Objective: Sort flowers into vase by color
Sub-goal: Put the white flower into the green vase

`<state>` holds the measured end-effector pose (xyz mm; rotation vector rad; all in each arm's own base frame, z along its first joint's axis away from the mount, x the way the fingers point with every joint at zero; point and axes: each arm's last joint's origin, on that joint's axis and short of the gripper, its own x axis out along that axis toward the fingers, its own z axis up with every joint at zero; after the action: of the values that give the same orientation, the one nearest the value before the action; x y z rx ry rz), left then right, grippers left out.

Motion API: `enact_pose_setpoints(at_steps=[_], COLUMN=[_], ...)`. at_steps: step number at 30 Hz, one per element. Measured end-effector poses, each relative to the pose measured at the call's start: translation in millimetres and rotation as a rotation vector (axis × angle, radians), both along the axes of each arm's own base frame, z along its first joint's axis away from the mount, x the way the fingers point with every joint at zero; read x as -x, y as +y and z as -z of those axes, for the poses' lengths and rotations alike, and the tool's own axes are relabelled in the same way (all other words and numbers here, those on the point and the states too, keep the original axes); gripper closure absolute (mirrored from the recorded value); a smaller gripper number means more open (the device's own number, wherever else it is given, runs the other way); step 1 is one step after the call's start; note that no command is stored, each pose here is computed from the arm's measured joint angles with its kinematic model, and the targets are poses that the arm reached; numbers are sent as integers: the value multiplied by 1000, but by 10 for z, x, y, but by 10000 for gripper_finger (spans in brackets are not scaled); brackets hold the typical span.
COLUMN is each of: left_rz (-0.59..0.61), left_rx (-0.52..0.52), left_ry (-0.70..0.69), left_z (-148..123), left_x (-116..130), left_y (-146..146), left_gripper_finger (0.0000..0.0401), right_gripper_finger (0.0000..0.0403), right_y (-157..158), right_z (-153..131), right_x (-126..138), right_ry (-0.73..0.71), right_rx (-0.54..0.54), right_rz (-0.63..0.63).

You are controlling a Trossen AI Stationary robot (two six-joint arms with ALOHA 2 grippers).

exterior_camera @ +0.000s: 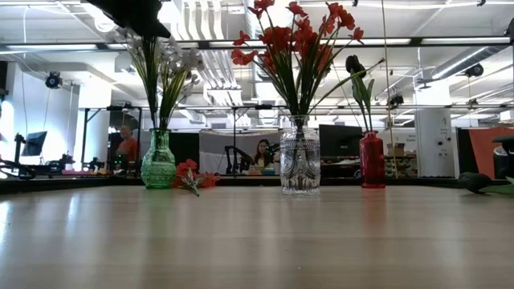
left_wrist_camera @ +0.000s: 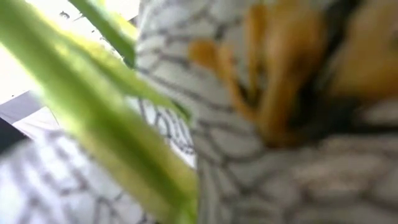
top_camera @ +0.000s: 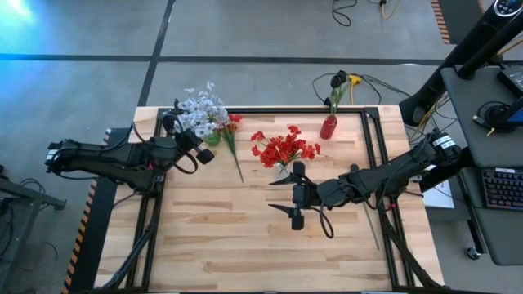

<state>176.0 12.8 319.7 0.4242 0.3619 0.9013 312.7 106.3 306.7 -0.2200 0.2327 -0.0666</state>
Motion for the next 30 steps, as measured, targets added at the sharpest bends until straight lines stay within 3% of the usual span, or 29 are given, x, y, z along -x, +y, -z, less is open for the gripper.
enact_pose_setpoints(at_steps=[30], left_rz=[-50], left_rx=[11], left_ry=[-15], left_z=[29], left_x=[-78], left_y=[86], left_gripper_finger=[401], right_gripper_finger=[131], right_y=[0], right_z=[1], right_x=[0], right_ry=[1], right_rx=[0], right_rz=[0])
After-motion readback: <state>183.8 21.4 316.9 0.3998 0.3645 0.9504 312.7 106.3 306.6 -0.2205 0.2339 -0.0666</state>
